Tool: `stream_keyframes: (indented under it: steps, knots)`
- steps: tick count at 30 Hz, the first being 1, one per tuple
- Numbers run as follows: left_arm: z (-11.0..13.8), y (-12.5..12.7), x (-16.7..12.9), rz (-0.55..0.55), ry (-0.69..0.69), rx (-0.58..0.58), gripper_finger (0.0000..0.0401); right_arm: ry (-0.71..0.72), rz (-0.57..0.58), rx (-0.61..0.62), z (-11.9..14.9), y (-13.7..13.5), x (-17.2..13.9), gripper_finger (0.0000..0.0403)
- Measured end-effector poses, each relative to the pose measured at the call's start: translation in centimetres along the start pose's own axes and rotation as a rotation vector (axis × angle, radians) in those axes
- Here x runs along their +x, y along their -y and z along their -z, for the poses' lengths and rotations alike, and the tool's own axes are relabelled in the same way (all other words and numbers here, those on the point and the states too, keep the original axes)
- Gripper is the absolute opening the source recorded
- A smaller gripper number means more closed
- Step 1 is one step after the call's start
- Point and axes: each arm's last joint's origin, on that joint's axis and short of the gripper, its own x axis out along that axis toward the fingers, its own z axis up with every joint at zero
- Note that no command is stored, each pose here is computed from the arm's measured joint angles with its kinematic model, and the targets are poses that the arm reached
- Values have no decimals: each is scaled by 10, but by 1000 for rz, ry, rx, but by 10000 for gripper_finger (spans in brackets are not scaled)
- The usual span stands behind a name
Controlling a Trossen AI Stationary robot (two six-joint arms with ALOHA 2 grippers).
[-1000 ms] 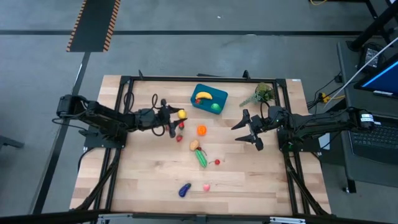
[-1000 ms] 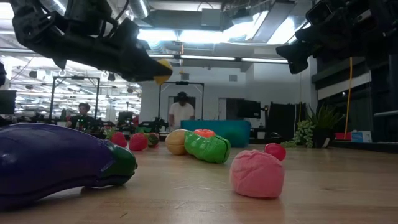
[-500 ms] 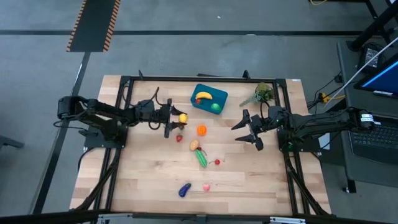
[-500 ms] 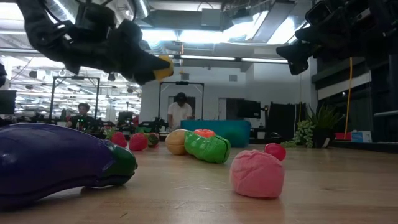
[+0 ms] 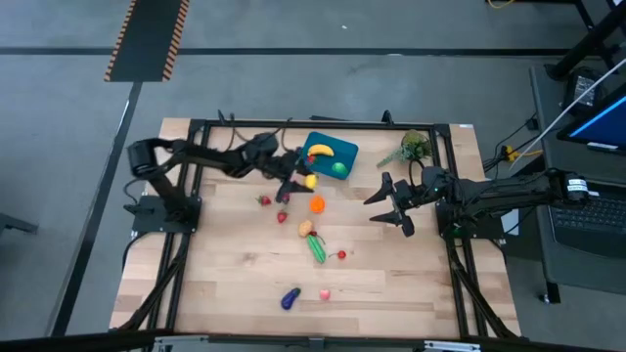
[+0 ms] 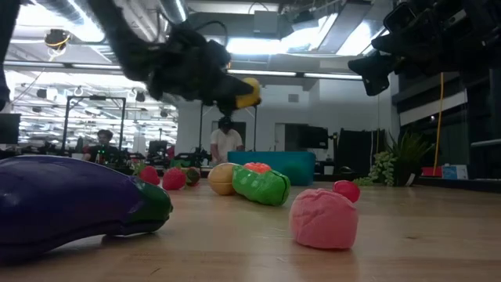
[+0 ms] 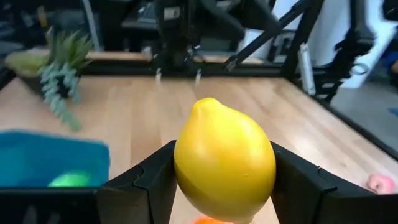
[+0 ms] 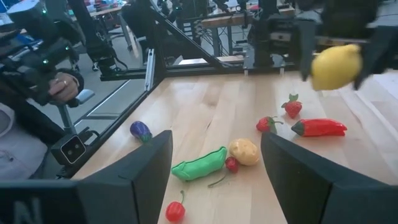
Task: Pick and placing Produce into tupperware
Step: Put the yellow lemon into the blue bin
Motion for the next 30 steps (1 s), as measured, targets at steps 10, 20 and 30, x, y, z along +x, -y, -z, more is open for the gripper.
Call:
stream_keyframes:
  steps: [10,20,30]
  knots:
    - [-23,-61,21,72,-101,-25,201,-15,-49,4,1,-1,0,248]
    - [-38,-99,21,-26,-284,-15,201,-15,-51,3,1,-1,0,248]
    - [-43,-108,22,-188,-454,45,201,-16,-51,1,1,-1,0,248]
